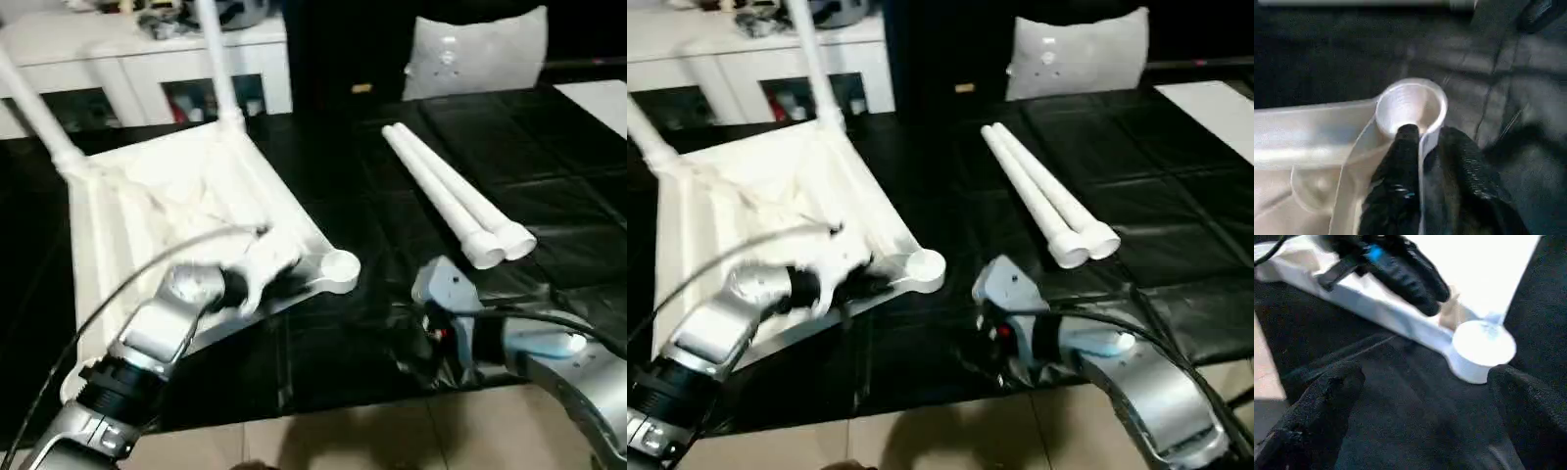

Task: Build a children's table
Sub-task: Rotate table base

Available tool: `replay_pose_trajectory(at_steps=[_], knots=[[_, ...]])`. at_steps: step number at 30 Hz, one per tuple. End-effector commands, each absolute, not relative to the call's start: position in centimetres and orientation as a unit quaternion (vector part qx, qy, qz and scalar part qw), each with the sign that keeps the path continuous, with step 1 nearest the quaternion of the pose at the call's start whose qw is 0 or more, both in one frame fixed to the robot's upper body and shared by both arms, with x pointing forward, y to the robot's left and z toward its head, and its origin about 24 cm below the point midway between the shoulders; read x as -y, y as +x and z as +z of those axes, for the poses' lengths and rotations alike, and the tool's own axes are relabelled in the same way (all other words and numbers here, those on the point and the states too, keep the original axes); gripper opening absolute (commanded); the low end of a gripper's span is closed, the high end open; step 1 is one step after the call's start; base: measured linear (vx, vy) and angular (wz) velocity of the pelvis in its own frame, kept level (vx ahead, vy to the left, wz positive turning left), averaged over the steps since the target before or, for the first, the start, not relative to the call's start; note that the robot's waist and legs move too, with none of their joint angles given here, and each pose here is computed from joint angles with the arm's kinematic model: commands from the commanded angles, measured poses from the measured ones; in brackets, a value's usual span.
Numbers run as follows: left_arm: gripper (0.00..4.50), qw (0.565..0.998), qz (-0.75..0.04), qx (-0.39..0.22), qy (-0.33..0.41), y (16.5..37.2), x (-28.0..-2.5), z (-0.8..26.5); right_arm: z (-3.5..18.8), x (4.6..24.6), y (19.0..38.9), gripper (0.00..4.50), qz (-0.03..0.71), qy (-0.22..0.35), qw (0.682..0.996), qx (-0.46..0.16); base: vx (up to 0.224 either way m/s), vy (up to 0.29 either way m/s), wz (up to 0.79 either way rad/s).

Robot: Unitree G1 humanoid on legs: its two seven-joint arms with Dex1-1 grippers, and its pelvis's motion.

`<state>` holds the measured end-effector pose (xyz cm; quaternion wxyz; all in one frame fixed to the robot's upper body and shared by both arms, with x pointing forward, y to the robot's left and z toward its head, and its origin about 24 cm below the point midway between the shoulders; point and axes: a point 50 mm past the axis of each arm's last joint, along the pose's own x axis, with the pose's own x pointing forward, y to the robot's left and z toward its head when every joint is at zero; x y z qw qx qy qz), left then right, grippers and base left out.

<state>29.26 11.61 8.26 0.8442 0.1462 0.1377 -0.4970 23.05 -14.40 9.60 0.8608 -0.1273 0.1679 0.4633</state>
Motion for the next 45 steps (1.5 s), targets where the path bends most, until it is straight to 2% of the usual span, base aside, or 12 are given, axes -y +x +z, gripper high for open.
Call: replay_pose_trajectory(at_steps=[1, 4, 8, 10, 11, 12, 13, 15, 18, 23, 30, 45], knots=[[1.06, 0.865, -0.481, -0.102, 0.104, 28.9, -12.2, 9.3, 9.8, 14.9, 23.6, 4.5, 0.435, -0.125, 0.879, -0.153, 0.0, 0.0, 0.0], [1.36, 0.887, -0.451, -0.078, 0.067, 28.7, -12.7, 10.0, 9.9, 15.0, 24.0, 4.5, 0.405, -0.114, 0.896, -0.14, 0.0, 0.0, 0.0], [1.64, 0.956, -0.288, -0.057, 0.0, 28.3, -15.0, 10.1, 10.0, 15.2, 25.4, 4.5, 0.289, -0.07, 0.948, -0.114, 0.0, 0.0, 0.0], [1.79, 0.961, -0.27, -0.055, -0.004, 28.0, -15.3, 10.0, 9.9, 15.2, 25.4, 4.5, 0.277, -0.063, 0.952, -0.111, 0.0, 0.0, 0.0], [1.83, 0.976, -0.209, -0.048, -0.026, 27.0, -15.8, 9.8, 9.4, 15.0, 25.5, 4.5, 0.235, -0.041, 0.964, -0.116, 0.0, 0.0, 0.0], [1.91, 0.976, -0.209, -0.048, -0.026, 27.0, -15.8, 9.8, 9.4, 15.0, 25.5, 4.5, 0.235, -0.041, 0.964, -0.116, 0.0, 0.0, 0.0], [2.01, 0.985, -0.16, -0.041, -0.044, 26.1, -16.1, 9.6, 8.9, 14.7, 25.4, 4.5, 0.196, -0.025, 0.973, -0.123, 0.0, 0.0, 0.0], [2.16, 0.99, -0.123, -0.047, -0.055, 25.4, -16.3, 9.4, 8.4, 14.5, 25.1, 4.5, 0.171, -0.013, 0.976, -0.133, 0.0, 0.0, 0.0], [2.45, 0.993, -0.088, -0.05, -0.061, 24.9, -16.4, 9.4, 8.0, 14.5, 25.0, 4.5, 0.151, -0.021, 0.978, -0.143, 0.0, 0.0, 0.0], [2.59, 0.994, -0.073, -0.061, -0.048, 24.7, -16.5, 9.4, 8.0, 14.8, 25.1, 4.5, 0.133, -0.013, 0.98, -0.144, -0.014, -0.118, 0.0], [2.59, 0.995, -0.083, -0.062, -0.011, 24.3, -16.5, 9.8, 8.2, 14.2, 24.6, 4.5, 0.168, 0.004, 0.976, -0.137, -0.049, -0.127, -0.03], [2.59, 0.993, -0.087, -0.069, -0.026, 23.8, -16.0, 9.5, 8.5, 13.6, 24.6, 4.5, 0.191, 0.006, 0.973, -0.129, 0.036, 0.005, -0.02]])
